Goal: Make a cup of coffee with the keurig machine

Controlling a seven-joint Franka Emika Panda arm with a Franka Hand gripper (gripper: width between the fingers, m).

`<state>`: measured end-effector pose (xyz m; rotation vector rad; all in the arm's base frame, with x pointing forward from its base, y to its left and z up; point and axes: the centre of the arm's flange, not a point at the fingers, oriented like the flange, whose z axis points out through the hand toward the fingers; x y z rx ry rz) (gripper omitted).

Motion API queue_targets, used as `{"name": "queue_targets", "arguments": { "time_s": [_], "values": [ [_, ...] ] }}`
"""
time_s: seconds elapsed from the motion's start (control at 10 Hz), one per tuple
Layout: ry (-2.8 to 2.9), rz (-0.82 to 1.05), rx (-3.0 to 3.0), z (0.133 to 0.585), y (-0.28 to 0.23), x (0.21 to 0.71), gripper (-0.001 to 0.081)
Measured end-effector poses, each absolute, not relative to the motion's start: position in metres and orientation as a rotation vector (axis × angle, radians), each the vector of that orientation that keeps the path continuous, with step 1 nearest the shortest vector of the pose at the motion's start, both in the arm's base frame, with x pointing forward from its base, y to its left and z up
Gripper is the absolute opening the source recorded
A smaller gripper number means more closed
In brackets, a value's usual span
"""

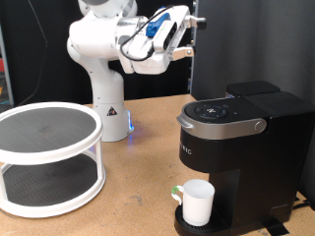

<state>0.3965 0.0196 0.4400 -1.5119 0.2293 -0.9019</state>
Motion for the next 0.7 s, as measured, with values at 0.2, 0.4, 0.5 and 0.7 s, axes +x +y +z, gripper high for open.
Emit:
{"name": "queue_targets", "arguments": {
  "time_s": [0.2,0.4,0.5,0.7],
  "values": [
    [0.067,-0.769,-1.734,0.436,0.021,0.392,0.0803],
    [0.063,-0.715,-1.782,0.439,0.021,0.392,0.0803],
    [0.062,-0.713,-1.785,0.438,0.021,0.392,0.0803],
    [-0.141,-0.625,-1.98,0.427,0.023,0.387,0.0803]
  ]
}}
